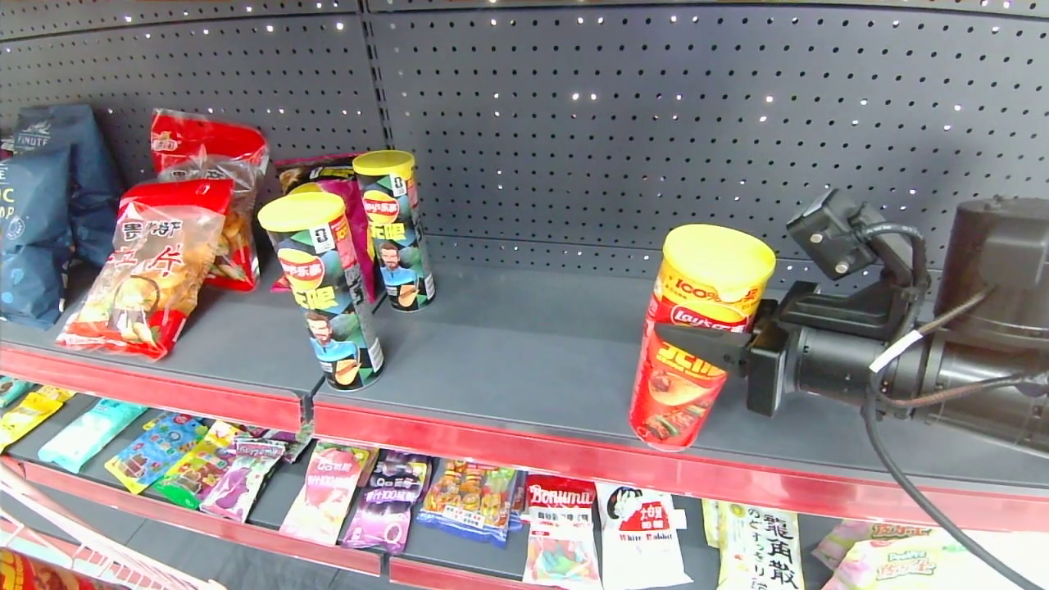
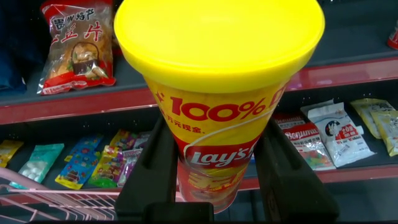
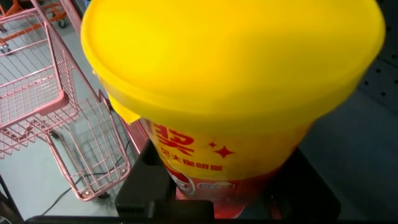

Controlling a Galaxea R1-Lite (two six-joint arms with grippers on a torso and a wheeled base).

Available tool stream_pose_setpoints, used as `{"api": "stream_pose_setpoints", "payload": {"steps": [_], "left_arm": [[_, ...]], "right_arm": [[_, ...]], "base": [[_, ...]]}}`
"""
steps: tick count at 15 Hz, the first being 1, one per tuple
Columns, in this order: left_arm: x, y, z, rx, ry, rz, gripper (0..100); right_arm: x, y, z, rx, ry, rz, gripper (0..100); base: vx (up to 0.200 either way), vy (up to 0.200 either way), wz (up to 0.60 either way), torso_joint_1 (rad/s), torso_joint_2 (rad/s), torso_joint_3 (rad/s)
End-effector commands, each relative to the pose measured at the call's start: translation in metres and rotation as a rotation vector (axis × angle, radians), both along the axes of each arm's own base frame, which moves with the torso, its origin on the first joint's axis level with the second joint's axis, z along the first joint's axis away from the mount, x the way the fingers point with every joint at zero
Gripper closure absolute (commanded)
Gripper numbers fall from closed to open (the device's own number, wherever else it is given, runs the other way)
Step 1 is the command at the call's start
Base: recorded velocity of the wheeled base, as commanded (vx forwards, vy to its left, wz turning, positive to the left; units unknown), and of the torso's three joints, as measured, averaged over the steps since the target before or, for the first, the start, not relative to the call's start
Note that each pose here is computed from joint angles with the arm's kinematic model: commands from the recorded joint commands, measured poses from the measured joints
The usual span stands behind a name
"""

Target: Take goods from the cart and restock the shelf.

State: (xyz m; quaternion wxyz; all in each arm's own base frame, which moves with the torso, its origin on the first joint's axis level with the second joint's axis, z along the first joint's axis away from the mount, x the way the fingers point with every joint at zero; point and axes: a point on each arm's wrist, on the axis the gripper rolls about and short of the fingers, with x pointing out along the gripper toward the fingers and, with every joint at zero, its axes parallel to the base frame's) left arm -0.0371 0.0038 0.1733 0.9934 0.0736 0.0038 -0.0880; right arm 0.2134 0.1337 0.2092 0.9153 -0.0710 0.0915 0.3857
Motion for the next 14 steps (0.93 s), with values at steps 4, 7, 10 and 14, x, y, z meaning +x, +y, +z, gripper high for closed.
{"api": "stream_pose_setpoints", "payload": {"steps": [4,7,10,14], "left_arm": [[0.0012,-0.0002,-0.0022,0.002,0.01,0.0,100],[0.0012,-0.0002,-0.0024,0.002,0.012,-0.001,100],[0.0014,-0.0002,-0.0026,0.002,0.012,-0.003,100],[0.0014,-0.0002,-0.0026,0.002,0.012,-0.003,100]], "right_arm": [[0.0008,0.0003,-0.0019,-0.006,0.004,-0.012,100],[0.001,0.0005,-0.0021,-0.006,0.004,-0.011,100],[0.0001,0.0004,-0.0005,-0.002,-0.001,-0.009,0],[-0.0084,-0.0048,-0.0027,-0.005,0.003,-0.011,0]], "base": [[0.0,0.0,0.0,0.0,0.0,0.0],[0.0,0.0,0.0,0.0,0.0,0.0],[0.0,0.0,0.0,0.0,0.0,0.0],[0.0,0.0,0.0,0.0,0.0,0.0]]}}
